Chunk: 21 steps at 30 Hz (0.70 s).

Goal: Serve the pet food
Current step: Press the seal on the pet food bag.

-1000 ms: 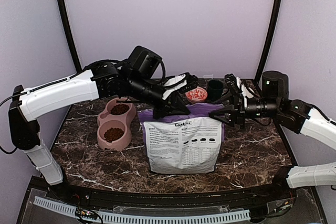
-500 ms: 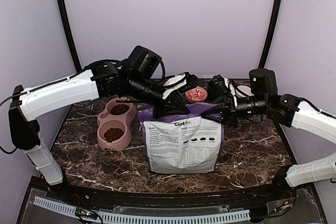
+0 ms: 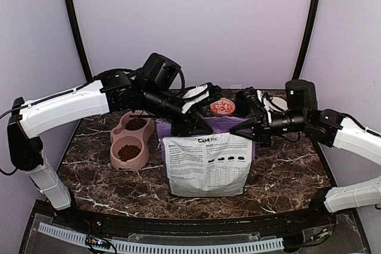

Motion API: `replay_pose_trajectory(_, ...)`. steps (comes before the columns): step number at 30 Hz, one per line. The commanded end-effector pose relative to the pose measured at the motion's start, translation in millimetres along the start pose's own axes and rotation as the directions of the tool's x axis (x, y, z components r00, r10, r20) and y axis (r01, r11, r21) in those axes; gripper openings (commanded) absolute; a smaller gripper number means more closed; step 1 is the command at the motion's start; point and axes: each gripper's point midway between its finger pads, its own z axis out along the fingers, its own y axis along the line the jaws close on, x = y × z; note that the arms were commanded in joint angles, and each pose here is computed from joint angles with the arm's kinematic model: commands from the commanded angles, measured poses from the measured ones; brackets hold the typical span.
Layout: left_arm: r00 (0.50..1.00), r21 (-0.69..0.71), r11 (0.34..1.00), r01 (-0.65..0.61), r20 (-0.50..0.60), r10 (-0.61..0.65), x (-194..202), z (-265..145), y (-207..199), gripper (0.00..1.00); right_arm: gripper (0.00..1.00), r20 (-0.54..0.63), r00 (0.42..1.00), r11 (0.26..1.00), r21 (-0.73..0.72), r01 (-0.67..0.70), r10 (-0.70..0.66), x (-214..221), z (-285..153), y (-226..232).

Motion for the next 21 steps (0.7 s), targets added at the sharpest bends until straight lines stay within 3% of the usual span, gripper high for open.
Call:
replay_pose_trajectory(1,0.997,-0.026,0.999,0.021,-0.070,-0.023,22,-16,-5,0.28,0.00,0.081,0.995,0.997,0.042,0.059,-0.062,-21,-16,5)
replay_pose_trajectory(4,0.997,-0.023,0.999,0.028,-0.071,-0.030,23,-16,-6,0.01,0.00,0.082,0.995,0.998,0.038,0.056,-0.059,-20,-17,6)
replay_pose_trajectory(9,0.997,-0.007,0.999,0.037,-0.065,-0.037,20,-15,-8,0.00,0.00,0.093,0.994,0.998,0.034,0.058,-0.061,-23,-18,7)
replay_pose_trajectory(10,0.997,-0.004,0.999,0.036,-0.062,-0.036,18,-16,-8,0.00,0.08,0.097,0.993,0.997,0.041,0.061,-0.065,-24,-18,6)
replay_pose_trajectory(12,0.998,0.001,0.999,0.034,-0.051,-0.034,12,-16,-7,0.00,0.34,0.100,0.993,0.997,0.051,0.066,-0.071,-28,-18,4)
replay_pose_trajectory(14,0.998,0.004,0.999,0.034,-0.053,-0.033,7,-14,-6,0.00,0.45,0.095,0.993,0.996,0.052,0.068,-0.073,-30,-15,1)
replay_pose_trajectory(21,0.997,0.002,1.000,-0.003,-0.074,0.003,-5,-9,-3,0.00,0.48,0.065,0.996,0.997,0.021,0.067,-0.069,-34,-4,-5)
